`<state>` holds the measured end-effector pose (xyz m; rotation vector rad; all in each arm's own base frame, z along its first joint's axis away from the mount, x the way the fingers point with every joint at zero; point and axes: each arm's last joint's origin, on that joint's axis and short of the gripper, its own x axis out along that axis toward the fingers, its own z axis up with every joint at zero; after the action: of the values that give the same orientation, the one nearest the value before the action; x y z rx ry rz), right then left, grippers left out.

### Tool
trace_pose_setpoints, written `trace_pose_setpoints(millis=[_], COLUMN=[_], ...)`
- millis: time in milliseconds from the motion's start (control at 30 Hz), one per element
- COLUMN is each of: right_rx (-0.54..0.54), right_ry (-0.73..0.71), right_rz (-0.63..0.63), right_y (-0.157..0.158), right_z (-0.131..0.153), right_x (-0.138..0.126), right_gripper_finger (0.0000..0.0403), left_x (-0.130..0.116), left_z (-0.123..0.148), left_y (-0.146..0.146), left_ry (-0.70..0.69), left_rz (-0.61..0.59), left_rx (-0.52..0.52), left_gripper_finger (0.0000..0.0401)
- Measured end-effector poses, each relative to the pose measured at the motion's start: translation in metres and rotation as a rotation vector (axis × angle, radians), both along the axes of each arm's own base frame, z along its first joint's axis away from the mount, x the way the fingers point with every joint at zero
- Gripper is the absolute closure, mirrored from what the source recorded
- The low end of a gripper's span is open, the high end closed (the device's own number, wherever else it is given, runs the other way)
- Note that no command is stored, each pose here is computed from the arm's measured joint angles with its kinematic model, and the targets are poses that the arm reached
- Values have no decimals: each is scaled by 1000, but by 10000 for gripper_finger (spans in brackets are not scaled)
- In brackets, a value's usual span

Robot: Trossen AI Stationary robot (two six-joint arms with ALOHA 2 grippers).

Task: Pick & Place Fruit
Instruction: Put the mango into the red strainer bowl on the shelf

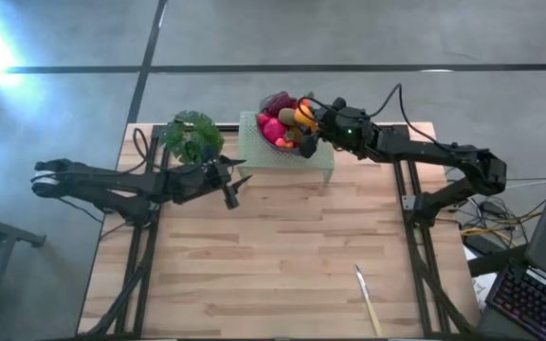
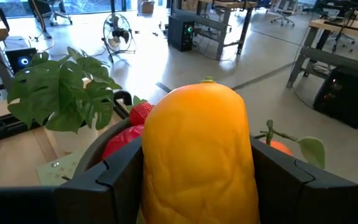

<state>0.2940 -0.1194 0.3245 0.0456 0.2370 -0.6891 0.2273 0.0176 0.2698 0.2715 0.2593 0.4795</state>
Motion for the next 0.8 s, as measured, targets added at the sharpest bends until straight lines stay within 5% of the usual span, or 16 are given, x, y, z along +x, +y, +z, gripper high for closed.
trace_pose_setpoints(millis=[800], right_rx=[-62], right_ry=[72], right_rz=[-32], right_y=[-17], right_z=[-14], right_x=[7], right_gripper_finger=[173], left_x=[0], left_z=[-1], left_y=[0], left_ry=[6], left_rz=[0], left_rx=[0], left_gripper_finger=[179])
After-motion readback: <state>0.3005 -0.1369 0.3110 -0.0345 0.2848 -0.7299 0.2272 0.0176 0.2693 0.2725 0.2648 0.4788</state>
